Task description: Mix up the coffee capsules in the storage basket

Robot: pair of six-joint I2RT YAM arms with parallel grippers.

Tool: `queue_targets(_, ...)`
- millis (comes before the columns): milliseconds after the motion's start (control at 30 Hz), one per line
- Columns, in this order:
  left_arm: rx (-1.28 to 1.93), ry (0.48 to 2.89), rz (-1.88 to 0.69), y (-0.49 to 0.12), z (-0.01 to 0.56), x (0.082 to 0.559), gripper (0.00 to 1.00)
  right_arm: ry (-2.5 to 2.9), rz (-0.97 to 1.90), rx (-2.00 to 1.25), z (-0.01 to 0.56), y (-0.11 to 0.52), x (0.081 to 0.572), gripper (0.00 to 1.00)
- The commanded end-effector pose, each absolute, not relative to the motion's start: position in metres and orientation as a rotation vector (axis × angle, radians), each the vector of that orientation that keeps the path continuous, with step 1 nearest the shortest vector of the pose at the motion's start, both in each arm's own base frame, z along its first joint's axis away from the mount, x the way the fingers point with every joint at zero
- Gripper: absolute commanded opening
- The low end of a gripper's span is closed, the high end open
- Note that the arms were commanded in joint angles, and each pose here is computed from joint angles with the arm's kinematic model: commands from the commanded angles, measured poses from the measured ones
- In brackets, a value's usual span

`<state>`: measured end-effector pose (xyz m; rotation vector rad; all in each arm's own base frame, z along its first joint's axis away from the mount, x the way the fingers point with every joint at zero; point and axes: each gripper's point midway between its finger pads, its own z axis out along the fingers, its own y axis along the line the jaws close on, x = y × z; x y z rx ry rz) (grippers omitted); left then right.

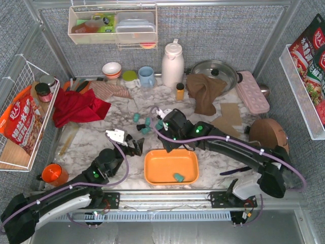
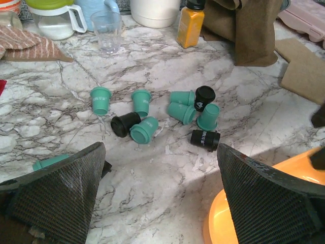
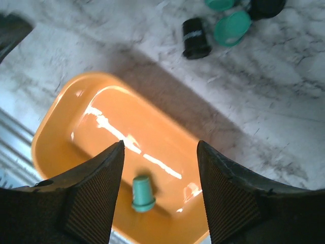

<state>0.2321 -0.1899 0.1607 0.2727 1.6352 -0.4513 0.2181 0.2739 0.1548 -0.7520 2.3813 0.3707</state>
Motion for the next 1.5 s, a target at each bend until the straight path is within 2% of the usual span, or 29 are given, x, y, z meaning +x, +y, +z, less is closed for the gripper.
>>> queue_targets(0, 0.251, 1.614, -0.468, -0.190, 0.166, 0.233, 0.99, 2.304, 0.384, -0.726, 0.155, 0.287, 0.258, 0.61)
queue_targets(167, 0.261, 1.621, -0.473, -0.190, 0.165, 0.230, 0.99, 2.294, 0.445, -0.750, 0.135, 0.312, 0.284, 0.54)
queue_targets(400, 0.251, 1.618, -0.478, -0.185, 0.163, 0.227, 0.99, 2.299, 0.395, -0.855, 0.098, 0.326, 0.303, 0.53)
queue_targets(933, 0.251, 1.633, -0.471, -0.180, 0.156, 0.224, 0.99, 2.380, 0.285, -0.948, 0.040, 0.316, 0.323, 0.52)
queue_targets(1300, 0.240, 1.633, -0.469, -0.178, 0.155, 0.224, 0.99, 2.414, 0.250, -0.965, 0.021, 0.313, 0.324, 0.50)
queue_targets(1467, 0.238, 1.636, -0.471, -0.178, 0.154, 0.223, 0.99, 2.418, 0.235, -0.968, 0.017, 0.312, 0.325, 0.45)
